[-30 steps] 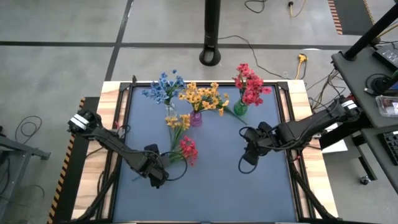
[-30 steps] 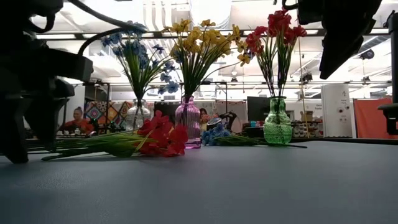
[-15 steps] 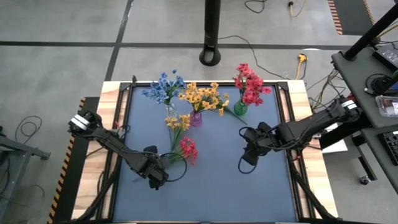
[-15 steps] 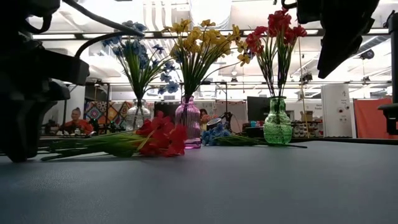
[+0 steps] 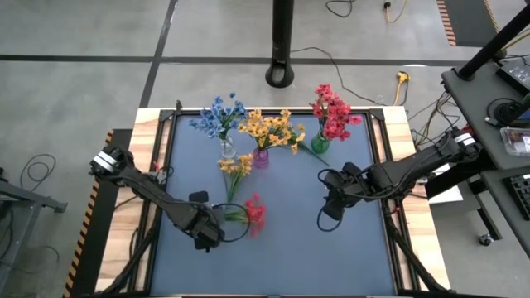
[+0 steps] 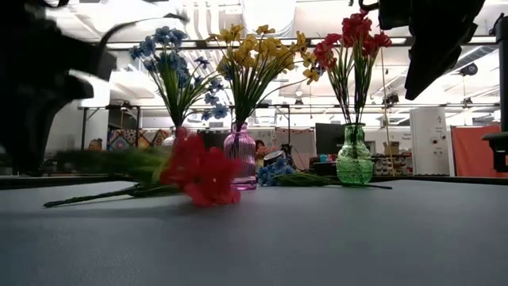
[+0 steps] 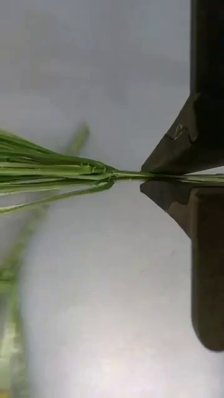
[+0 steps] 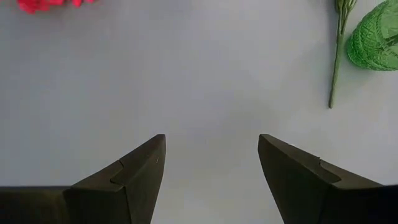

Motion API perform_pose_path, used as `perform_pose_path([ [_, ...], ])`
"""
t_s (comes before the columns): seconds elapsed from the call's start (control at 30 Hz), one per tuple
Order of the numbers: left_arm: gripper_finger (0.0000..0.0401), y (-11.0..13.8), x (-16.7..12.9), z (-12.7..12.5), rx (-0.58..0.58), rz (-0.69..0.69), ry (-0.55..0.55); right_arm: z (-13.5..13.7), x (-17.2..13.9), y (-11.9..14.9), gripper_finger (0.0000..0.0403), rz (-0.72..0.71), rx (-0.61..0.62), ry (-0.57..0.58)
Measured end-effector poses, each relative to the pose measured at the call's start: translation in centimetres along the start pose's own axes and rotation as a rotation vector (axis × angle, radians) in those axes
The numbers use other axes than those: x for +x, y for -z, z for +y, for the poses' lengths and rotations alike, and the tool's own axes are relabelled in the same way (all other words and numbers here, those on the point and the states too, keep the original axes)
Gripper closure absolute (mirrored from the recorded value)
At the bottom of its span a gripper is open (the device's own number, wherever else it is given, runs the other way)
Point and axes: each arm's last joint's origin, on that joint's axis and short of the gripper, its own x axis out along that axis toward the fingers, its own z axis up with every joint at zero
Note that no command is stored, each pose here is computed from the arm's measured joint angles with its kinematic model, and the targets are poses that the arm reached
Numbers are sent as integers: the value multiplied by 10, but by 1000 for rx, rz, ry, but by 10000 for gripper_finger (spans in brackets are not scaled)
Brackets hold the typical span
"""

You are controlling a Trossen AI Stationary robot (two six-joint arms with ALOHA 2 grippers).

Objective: Sort flowers into vase by color
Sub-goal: Put the red flowers into the green vase

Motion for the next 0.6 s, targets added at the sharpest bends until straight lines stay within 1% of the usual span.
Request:
perform_pose_path([
  [0.13,399,-9,-22,-2,67,-78,57,0,0,0,154,-6,-26,-1],
  [0.27,400,-18,-47,-1,116,-223,42,1,0,-4,154,-79,-93,28],
  [0.37,400,-26,-68,2,146,-374,26,4,1,-7,154,-134,-144,23],
  [0.5,400,-34,-96,6,184,-606,23,10,9,-10,154,-218,-223,-35],
  [0.6,400,-37,-112,11,211,-814,10,18,21,-12,154,-358,-304,-105],
])
